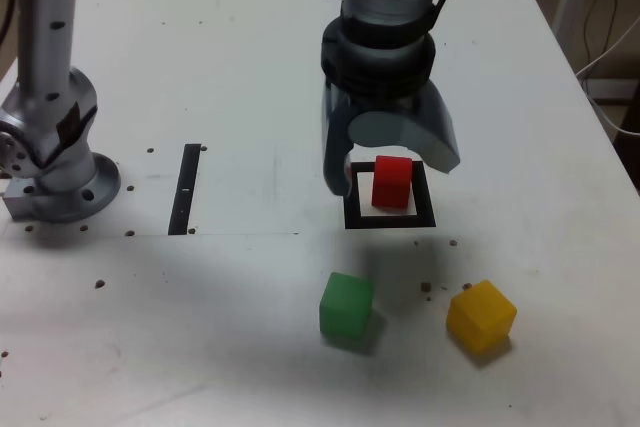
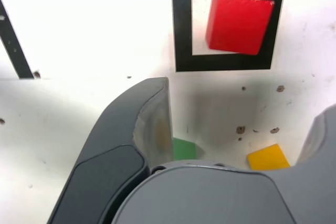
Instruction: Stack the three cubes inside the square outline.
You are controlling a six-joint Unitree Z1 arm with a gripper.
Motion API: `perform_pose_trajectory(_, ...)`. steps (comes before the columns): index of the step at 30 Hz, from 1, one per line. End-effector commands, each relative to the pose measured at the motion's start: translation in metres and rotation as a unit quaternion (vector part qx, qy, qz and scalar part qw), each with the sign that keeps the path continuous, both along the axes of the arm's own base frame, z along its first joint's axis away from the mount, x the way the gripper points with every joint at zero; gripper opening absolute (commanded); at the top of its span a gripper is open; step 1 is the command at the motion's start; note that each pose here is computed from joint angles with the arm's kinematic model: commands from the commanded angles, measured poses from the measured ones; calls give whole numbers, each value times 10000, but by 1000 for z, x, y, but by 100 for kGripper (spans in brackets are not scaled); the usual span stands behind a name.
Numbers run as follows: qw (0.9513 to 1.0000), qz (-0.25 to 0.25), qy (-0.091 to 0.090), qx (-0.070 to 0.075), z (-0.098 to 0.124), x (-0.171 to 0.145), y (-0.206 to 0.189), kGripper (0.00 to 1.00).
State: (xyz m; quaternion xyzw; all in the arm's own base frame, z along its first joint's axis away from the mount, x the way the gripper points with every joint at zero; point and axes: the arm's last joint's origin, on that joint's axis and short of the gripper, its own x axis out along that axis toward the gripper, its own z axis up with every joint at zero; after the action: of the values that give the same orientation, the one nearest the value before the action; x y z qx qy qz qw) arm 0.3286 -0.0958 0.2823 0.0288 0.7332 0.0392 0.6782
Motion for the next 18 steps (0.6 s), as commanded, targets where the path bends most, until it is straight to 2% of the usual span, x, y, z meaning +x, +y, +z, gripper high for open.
perform_pose_trajectory(1,9999,-22,-91,-50,5,-3,-5,100)
perform_pose_trajectory(9,9985,-279,-470,-41,22,3,-28,100)
perform_pose_trajectory(13,9983,-345,-466,-39,24,11,-44,100)
perform_pose_trajectory(18,9987,-304,-399,-70,13,26,-67,100)
